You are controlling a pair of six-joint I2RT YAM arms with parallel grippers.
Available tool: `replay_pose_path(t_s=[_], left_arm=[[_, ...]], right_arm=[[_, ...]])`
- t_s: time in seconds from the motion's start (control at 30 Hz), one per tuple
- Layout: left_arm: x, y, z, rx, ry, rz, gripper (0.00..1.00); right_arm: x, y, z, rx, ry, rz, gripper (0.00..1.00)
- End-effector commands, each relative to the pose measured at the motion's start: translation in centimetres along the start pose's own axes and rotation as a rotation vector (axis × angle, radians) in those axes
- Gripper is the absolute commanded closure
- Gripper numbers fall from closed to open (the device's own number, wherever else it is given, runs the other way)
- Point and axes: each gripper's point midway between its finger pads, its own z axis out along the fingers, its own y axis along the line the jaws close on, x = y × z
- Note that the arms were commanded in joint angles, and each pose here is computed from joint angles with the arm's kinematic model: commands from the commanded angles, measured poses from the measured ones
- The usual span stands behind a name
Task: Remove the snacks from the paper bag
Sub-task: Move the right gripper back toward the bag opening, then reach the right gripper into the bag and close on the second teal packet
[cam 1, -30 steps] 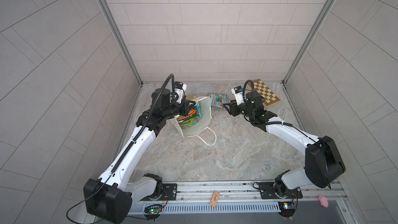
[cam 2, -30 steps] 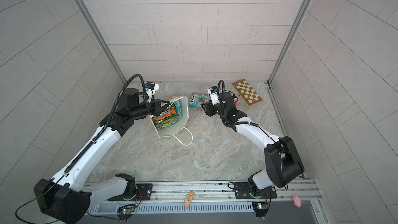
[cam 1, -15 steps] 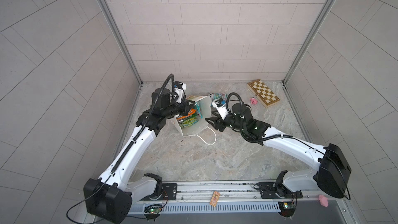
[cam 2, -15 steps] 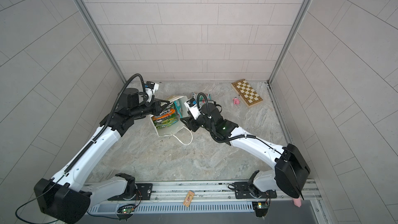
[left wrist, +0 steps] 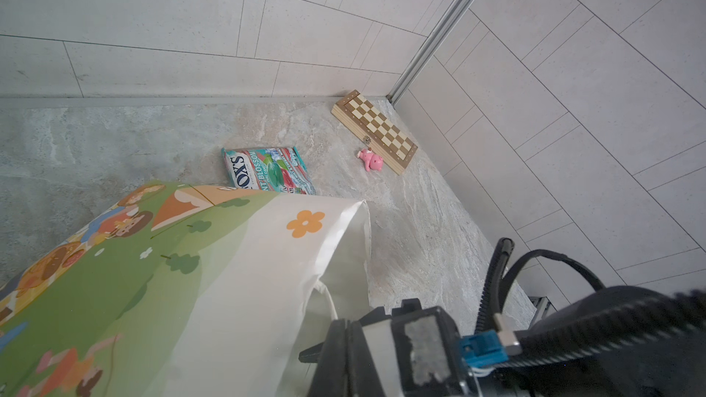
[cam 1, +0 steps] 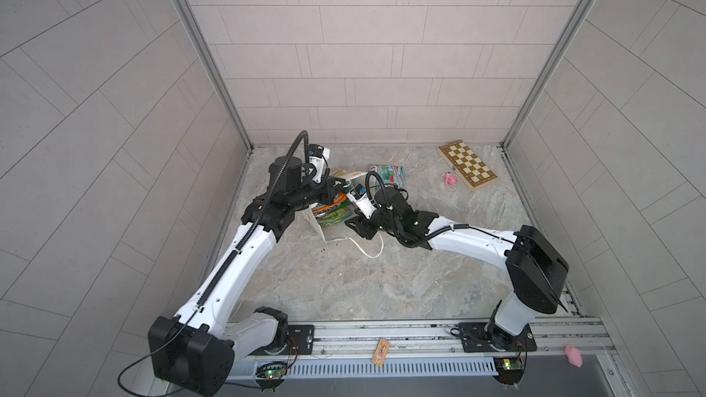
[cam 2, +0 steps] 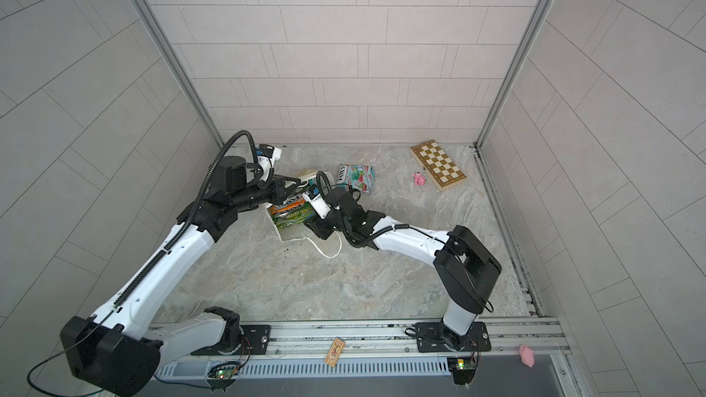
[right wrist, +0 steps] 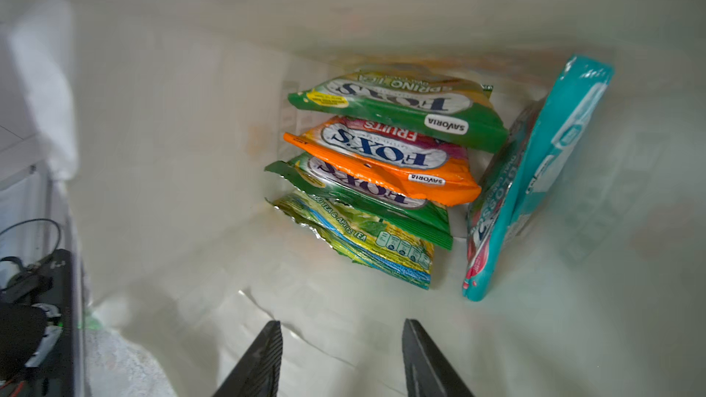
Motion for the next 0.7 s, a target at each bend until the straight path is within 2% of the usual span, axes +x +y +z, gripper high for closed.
replay_pose_path(t_s=[0.0,0.13,0.33,0.67], left_arm=[[-0.5,-0.1,-0.8,-0.021,-0.037,0.017,1.00],[-1.1,0.1,-1.3,-0.047,-0.064,0.017,1.00],[-1.7,-0.5,-1.6,-0.018,-0.122,0.008,1.00],[-2.1,-0.9,-0.9,0.037,-0.144,-0.064,1.00]], right_arm=[[0.9,-1.7,0.5,0.096,0.059,-0.048,0.48],[2.0,-3.6,0.6,0.197,0.100,-0.078,0.49],[2.5,-6.6,0.2,0.360,0.138,-0.112,0.49],[1.1,-6.1,2.0,0.354,0.079,-0.077,0.56]])
